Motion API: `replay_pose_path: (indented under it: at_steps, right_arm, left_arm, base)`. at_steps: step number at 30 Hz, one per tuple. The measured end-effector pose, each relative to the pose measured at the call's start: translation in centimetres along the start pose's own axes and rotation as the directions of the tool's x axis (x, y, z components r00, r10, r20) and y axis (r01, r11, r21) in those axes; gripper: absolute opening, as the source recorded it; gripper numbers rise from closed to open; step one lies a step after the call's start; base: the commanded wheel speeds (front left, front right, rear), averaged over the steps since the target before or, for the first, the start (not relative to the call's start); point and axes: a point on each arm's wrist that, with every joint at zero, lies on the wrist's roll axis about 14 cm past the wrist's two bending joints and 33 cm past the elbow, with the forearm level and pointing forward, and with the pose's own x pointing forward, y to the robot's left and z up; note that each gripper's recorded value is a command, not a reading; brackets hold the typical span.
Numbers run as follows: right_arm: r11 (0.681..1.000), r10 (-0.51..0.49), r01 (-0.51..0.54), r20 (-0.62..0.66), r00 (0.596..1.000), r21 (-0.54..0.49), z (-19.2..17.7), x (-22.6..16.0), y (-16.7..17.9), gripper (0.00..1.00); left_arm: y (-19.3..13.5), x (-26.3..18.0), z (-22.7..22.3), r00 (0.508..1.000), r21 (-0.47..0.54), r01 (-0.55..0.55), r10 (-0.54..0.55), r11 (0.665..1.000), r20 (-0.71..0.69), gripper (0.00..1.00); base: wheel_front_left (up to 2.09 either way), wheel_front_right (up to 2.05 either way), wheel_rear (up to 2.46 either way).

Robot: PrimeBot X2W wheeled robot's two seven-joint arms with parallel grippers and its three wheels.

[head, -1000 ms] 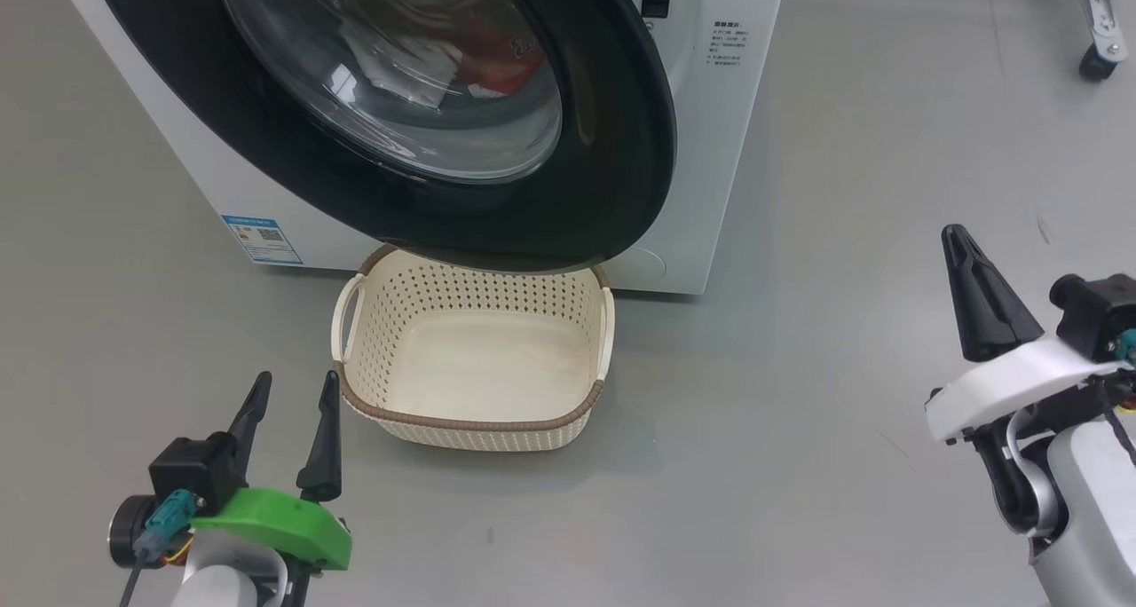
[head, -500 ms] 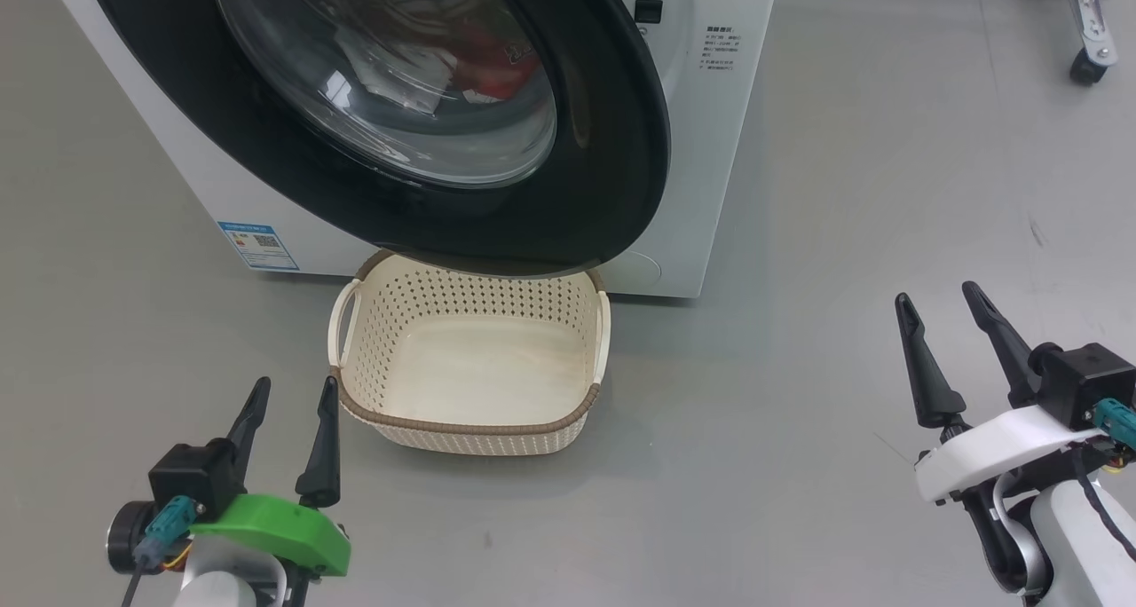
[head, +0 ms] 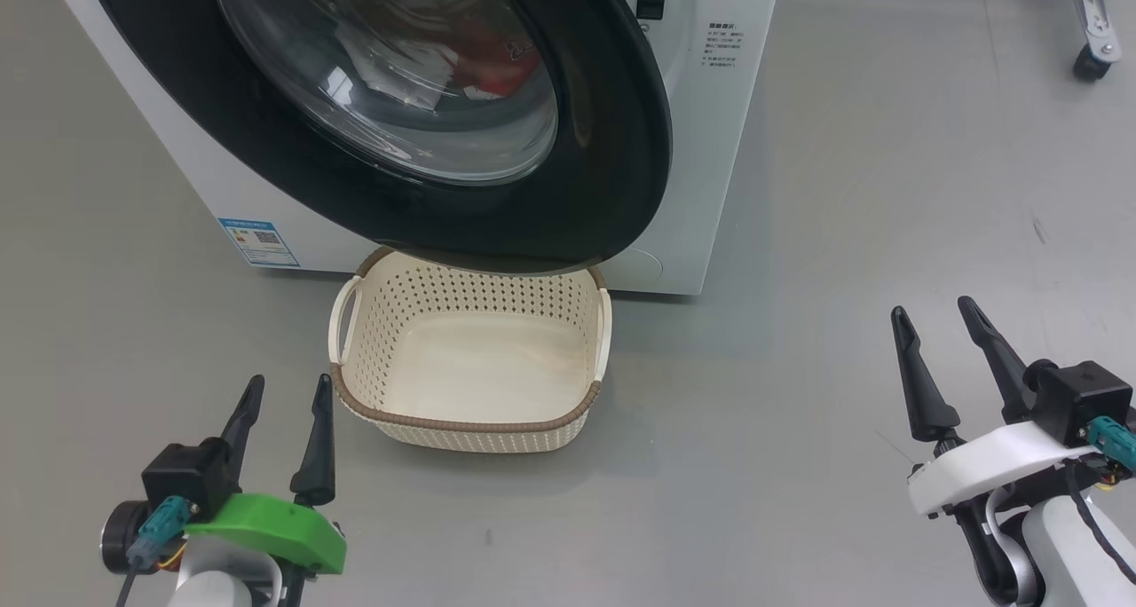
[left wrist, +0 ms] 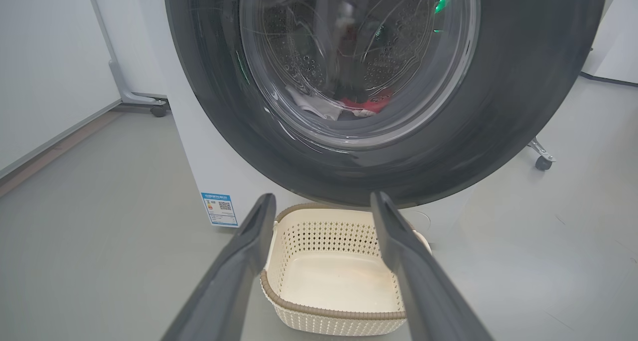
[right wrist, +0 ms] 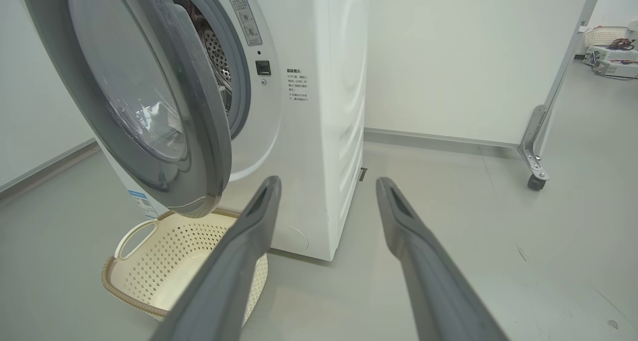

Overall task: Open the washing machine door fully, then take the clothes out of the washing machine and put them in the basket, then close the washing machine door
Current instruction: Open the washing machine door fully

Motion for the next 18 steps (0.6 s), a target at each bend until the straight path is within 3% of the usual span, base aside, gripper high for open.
replay_pose_path:
  at_steps: [18]
  right_arm:
    - [1.0, -0.017, 0.017, 0.006, 1.0, 0.004, -0.03, -0.19, -0.31, 1.0]
  left_arm:
    - [-0.18, 0.16, -0.04, 1.0, 0.001, 0.006, -0.006, 1.0, -0.001, 1.0]
  base:
    - [0.0, 0.0, 0.0]
